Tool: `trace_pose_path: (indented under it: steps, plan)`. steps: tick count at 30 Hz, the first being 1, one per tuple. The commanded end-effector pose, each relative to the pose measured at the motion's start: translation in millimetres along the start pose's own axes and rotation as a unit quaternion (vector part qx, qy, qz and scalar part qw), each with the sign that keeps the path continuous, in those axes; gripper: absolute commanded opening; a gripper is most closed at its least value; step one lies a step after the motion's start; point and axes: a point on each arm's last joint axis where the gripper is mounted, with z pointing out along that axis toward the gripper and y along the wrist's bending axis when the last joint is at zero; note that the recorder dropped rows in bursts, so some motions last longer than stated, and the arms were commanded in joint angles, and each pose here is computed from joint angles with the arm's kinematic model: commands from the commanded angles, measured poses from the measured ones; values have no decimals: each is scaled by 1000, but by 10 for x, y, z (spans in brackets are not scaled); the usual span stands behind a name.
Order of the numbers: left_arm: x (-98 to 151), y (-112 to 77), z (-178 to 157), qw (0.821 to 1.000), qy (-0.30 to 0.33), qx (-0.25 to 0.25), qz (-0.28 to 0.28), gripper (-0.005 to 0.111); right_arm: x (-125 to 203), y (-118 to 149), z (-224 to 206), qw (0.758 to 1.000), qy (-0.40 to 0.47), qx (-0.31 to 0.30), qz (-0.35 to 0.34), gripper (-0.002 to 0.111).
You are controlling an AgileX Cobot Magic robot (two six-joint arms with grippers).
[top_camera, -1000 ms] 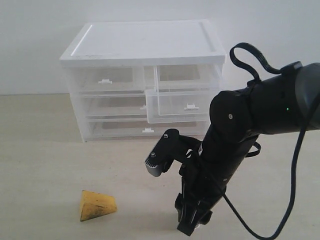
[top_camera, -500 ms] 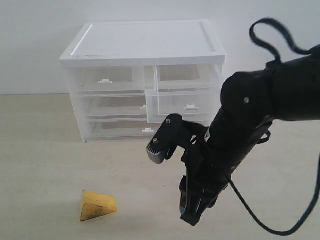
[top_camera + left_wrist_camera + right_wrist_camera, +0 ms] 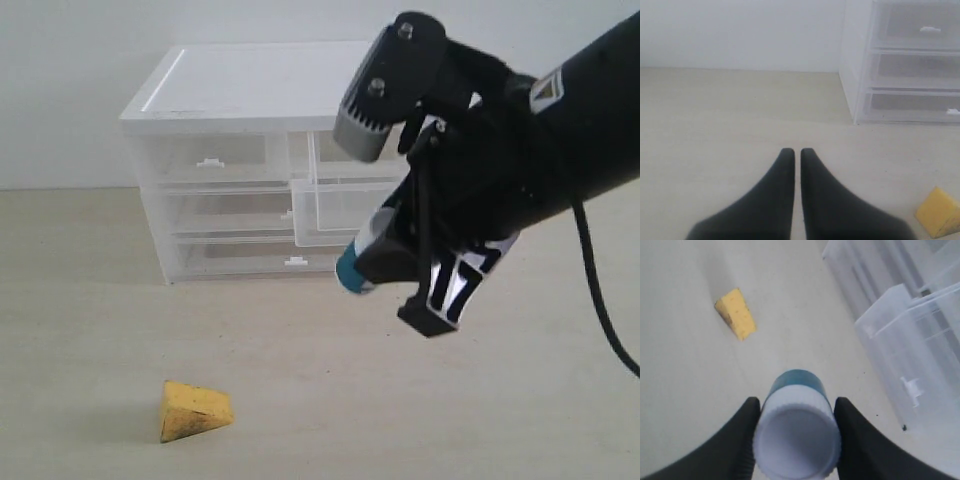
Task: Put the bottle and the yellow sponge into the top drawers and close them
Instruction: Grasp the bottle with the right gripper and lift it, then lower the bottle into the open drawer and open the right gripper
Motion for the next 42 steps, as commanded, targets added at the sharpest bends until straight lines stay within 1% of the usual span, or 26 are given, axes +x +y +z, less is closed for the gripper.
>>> trace_pose_path:
  steps: [1,4,5,9,11,14,17,21,27,36,42]
  plan:
    - [11,1,1,1000,0,-1,-2,4,-102,-206,-191,997,-51,26,52,0]
    - [11,1,1,1000,0,-1,-2,4,-96,-381,-291,988,-86,33,122,0]
    - [11,1,1,1000,0,-1,-2,4,-80,-448,-326,982,-100,34,153,0]
    - [11,1,1,1000,0,-1,-2,4,-6,-620,-400,962,-135,36,234,0]
    - [11,1,1,1000,0,-1,-2,4,37,-701,-391,948,-144,30,283,0]
    - [11,1,1,1000,0,-1,-2,4,80,-811,-318,930,-147,23,336,0]
    - [11,1,1,1000,0,-1,-2,4,76,-912,-180,919,-138,11,369,0]
    - [11,1,1,1000,0,-1,-2,4,31,-1079,29,906,-129,-7,403,0]
    - [11,1,1,1000,0,-1,-2,4,-49,-1343,288,896,-125,-12,426,0]
    - [11,1,1,1000,0,-1,-2,4,-35,-1530,592,894,-110,-19,433,0]
    - [11,1,1,1000,0,-1,-2,4,26,-1582,776,892,-94,-27,441,0]
